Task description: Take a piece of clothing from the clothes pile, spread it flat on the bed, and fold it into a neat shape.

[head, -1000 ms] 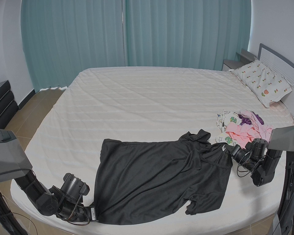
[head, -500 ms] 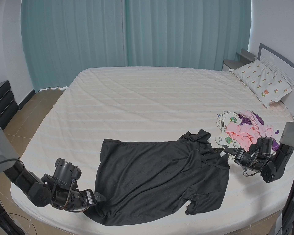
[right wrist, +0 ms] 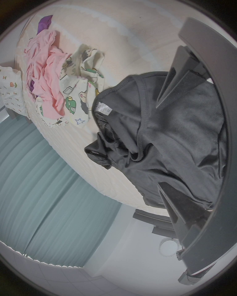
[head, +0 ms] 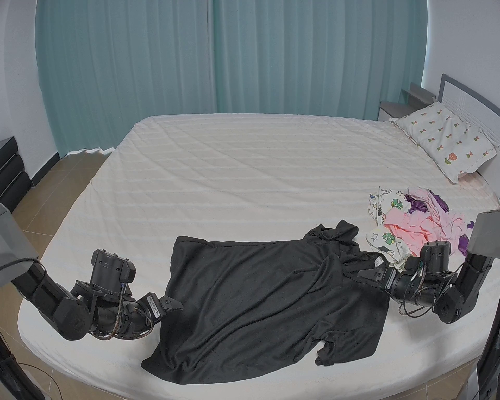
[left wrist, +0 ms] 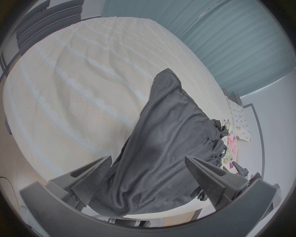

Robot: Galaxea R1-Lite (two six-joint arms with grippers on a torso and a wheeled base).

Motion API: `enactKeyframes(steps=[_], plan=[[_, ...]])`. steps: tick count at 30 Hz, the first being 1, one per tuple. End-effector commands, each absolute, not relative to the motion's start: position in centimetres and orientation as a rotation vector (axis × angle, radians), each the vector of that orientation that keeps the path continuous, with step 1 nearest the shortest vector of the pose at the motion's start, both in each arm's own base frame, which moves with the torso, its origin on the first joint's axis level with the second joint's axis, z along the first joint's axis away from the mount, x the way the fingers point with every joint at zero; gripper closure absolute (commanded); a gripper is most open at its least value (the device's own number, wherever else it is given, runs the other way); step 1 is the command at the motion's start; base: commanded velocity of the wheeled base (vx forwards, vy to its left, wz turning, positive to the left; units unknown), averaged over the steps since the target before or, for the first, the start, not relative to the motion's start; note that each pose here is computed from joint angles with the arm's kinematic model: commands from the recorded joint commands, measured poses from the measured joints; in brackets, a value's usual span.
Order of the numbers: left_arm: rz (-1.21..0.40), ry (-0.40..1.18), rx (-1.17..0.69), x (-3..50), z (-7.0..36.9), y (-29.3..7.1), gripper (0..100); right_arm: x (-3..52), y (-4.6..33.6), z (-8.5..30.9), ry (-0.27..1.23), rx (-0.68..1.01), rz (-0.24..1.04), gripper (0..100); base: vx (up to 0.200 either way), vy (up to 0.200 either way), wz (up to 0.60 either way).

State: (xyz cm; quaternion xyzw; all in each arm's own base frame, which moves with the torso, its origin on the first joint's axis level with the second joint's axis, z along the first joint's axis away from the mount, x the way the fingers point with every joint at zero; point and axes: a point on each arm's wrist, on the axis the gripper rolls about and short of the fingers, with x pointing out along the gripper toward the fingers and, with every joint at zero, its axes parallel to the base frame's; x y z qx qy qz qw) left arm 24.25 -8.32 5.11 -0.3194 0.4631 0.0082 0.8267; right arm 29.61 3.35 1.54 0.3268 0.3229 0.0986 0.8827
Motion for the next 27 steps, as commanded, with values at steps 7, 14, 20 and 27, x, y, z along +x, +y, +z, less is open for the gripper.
enactKeyframes(steps=[7, 14, 20, 27], plan=[[0.035, 1.033, -0.656, 23.6, 3.9, -8.2, 0, 25.2, 4.1, 0.4, 0.821, 0.551, 0.226, 0, 0.000, 0.000, 0.00], [0.004, 1.113, -0.509, 21.6, 2.5, -7.6, 0, 23.6, 4.0, -0.1, 0.877, 0.517, 0.223, 0, 0.000, 0.000, 0.00], [0.012, 1.185, -0.452, 20.3, 1.7, -7.3, 0, 22.3, 3.9, 0.0, 0.967, 0.472, 0.217, 0, 0.000, 0.000, 0.00], [-0.022, 1.184, -0.441, 20.1, 2.0, -8.0, 0, 21.9, 3.7, 0.1, 0.967, 0.458, 0.194, 0, 0.000, 0.000, 0.00]])
